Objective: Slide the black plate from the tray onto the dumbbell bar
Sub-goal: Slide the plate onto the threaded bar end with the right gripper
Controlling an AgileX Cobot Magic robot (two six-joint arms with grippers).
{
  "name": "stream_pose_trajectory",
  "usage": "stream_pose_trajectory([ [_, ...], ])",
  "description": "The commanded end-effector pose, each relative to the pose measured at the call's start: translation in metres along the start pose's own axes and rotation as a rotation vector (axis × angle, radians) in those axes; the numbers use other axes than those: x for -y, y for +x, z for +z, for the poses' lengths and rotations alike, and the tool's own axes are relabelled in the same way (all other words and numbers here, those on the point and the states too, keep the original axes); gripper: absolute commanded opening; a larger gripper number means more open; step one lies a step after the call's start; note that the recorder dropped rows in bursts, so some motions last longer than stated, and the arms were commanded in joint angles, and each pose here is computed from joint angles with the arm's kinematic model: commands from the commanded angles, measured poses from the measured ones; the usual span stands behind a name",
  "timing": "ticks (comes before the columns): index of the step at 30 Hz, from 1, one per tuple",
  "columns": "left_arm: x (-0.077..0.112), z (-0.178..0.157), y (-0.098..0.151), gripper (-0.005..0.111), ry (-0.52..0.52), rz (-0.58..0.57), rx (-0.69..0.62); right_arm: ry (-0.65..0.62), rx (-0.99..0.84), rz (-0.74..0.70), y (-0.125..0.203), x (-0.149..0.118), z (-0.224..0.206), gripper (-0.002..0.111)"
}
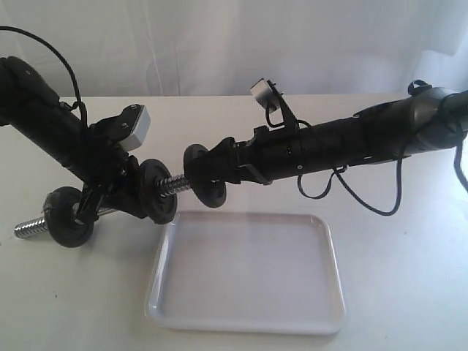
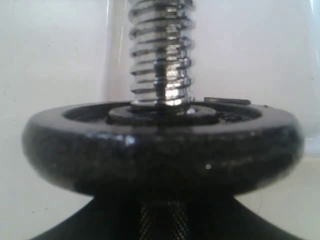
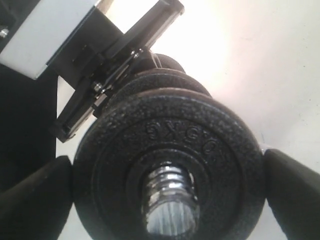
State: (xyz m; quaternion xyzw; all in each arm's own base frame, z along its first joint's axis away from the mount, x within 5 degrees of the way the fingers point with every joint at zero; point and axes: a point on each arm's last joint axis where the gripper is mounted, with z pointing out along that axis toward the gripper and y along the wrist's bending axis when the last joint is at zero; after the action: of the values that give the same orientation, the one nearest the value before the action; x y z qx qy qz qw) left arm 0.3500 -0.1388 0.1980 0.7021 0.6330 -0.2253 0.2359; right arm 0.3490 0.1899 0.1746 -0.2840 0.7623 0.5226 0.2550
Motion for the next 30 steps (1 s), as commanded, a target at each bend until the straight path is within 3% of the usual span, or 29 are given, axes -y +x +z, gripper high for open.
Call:
stream_pose_trajectory([
  [1,0.003,-0.019,-0.029,0.0,-0.013,-0.026,0.186,-0.008,0.047,-0.001,-0.006,-0.007,0.007,0.0],
  [8,0.003,-0.018,-0.028,0.0,-0.012,-0.027,0.186,0.045,0.026,-0.007,-0.002,-0.008,0.02,0.001],
  [11,0.003,-0.018,-0.029,0.0,-0.014,-0.013,0.188,0.052,0.013,-0.004,0.002,-0.008,0.025,0.007],
  [16,0.003,-0.018,-0.03,0.0,-0.019,-0.018,0.205,0.057,-0.001,0.003,0.007,-0.005,0.031,0.031],
  [23,0.003,-0.018,-0.031,0.0,-0.018,-0.016,0.205,0.05,-0.015,-0.022,0.009,-0.007,0.035,0.08],
  [30,0.003,-0.018,-0.03,0.0,-0.017,-0.015,0.203,0.096,-0.026,-0.024,0.01,-0.003,0.035,0.1],
])
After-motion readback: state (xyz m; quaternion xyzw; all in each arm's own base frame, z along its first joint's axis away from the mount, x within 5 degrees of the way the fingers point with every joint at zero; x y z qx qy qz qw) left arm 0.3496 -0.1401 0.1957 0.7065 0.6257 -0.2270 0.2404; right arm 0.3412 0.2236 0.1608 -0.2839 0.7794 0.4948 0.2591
